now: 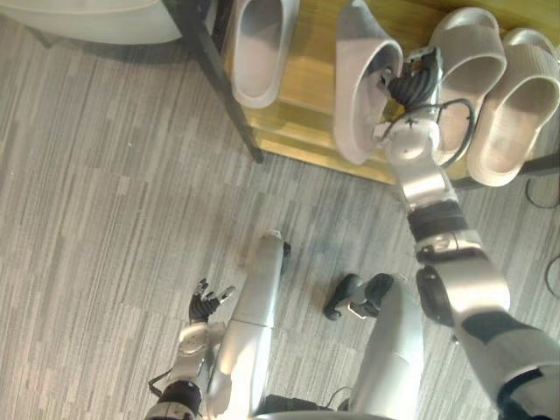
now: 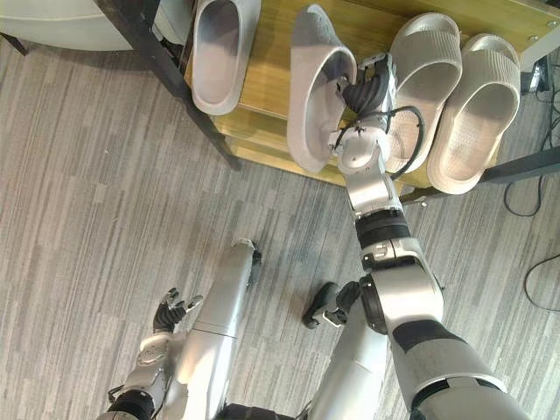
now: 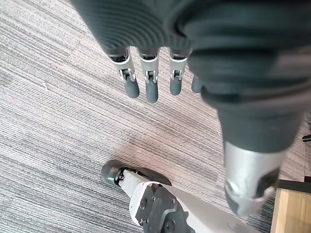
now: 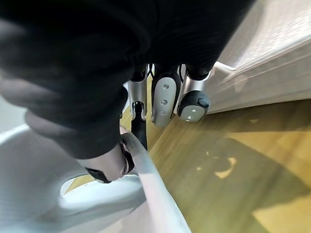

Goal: Organize the slippers on the shoe rack

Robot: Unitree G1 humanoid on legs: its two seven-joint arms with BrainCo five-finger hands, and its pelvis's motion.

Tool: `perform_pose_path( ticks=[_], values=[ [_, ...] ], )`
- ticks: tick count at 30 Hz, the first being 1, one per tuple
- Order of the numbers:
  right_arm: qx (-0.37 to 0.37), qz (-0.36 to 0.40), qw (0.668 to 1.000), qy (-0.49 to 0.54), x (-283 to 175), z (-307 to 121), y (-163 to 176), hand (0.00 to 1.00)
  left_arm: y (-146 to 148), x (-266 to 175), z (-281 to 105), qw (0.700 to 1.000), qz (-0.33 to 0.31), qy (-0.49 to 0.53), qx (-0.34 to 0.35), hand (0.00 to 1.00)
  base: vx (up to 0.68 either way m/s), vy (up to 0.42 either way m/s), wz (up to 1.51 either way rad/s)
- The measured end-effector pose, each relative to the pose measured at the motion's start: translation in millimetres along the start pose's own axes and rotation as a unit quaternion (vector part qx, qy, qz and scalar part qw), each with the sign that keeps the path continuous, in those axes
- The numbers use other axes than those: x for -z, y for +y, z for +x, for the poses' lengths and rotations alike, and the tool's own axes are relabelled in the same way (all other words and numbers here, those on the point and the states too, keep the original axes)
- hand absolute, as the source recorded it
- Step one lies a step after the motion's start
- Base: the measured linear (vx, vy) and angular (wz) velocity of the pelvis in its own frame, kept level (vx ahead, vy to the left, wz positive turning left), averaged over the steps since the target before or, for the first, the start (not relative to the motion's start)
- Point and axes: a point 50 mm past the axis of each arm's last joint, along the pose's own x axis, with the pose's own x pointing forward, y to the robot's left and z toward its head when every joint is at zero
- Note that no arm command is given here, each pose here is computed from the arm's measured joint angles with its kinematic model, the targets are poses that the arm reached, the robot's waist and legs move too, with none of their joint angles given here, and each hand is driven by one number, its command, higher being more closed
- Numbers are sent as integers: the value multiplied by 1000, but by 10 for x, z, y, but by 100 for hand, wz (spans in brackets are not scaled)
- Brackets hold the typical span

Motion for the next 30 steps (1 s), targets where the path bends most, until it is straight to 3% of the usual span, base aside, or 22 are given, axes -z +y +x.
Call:
perform_pose_path(
  ticks=[3, 4, 15, 30],
  values=[
    [15, -9, 1000, 1, -20, 71, -69, 100, -28, -18, 12, 1000, 2, -1, 4, 0, 37, -14, 11],
    [17, -8, 1000, -1, -45, 83, -70, 0, -34, -19, 17, 1000, 3, 0, 5, 0, 41, -17, 5],
    [35, -8, 999, 5, -119, 143, -83, 0, -113, -95, 69, 1000, -4, -5, 11, 0, 37, -18, 7],
    [38, 67, 997, -25, -285, 75, -77, 0, -166, -91, 78, 1000, -28, 3, 10, 0, 36, -3, -2]
  ],
)
